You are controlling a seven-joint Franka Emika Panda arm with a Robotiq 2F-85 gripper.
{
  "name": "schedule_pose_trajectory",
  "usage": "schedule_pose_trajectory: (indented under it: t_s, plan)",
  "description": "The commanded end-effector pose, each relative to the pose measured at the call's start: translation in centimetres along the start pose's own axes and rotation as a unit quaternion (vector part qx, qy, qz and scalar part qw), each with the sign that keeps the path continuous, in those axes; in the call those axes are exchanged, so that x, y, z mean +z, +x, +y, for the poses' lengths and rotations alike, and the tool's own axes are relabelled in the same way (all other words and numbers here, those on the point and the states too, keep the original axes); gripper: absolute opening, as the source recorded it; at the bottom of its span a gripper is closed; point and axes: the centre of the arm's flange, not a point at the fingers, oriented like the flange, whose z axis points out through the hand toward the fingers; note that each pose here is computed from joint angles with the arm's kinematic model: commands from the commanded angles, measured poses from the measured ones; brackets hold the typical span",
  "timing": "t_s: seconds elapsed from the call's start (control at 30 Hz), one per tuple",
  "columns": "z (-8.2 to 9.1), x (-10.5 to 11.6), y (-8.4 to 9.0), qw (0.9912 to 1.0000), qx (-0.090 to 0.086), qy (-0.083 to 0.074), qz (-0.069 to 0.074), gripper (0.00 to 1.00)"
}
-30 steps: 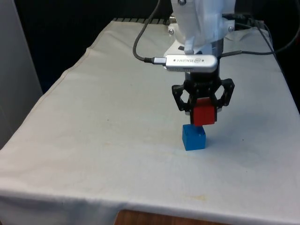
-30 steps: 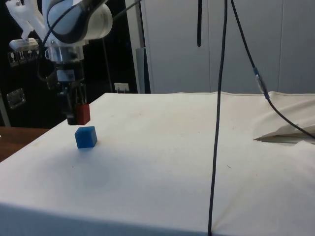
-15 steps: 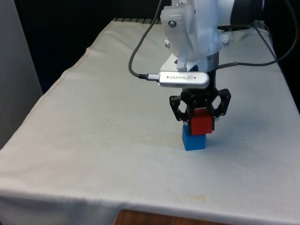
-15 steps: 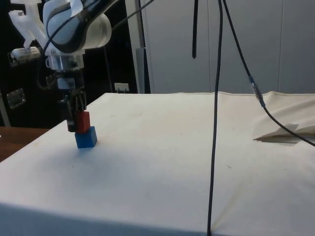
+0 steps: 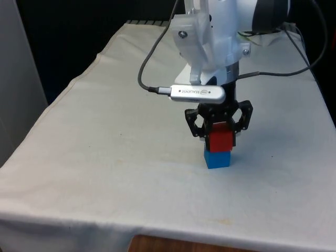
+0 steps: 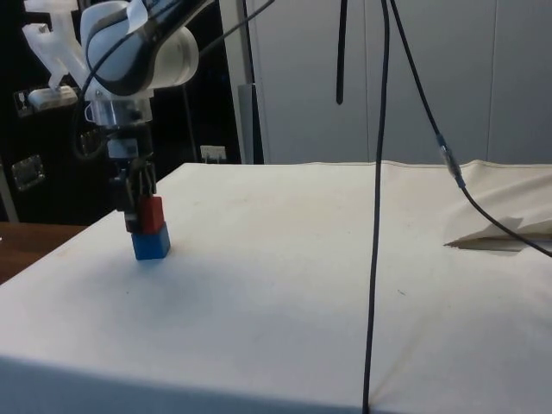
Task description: Stack the two cubes.
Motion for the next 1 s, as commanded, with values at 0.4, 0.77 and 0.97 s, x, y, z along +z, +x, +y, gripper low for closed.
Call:
schedule_pose_trajectory:
  t_s: [0.4,0.77,0.97]
  plan:
    - [0.1,0.2,0.1,1.0,-0.002,-0.001,0.0,1.0]
    - [0.2,-2.5,0.3,0.99999,0.003,0.0,0.002,1.0]
    - [0.3,-4.2,0.3,0.99999,0.005,0.001,0.002,1.0]
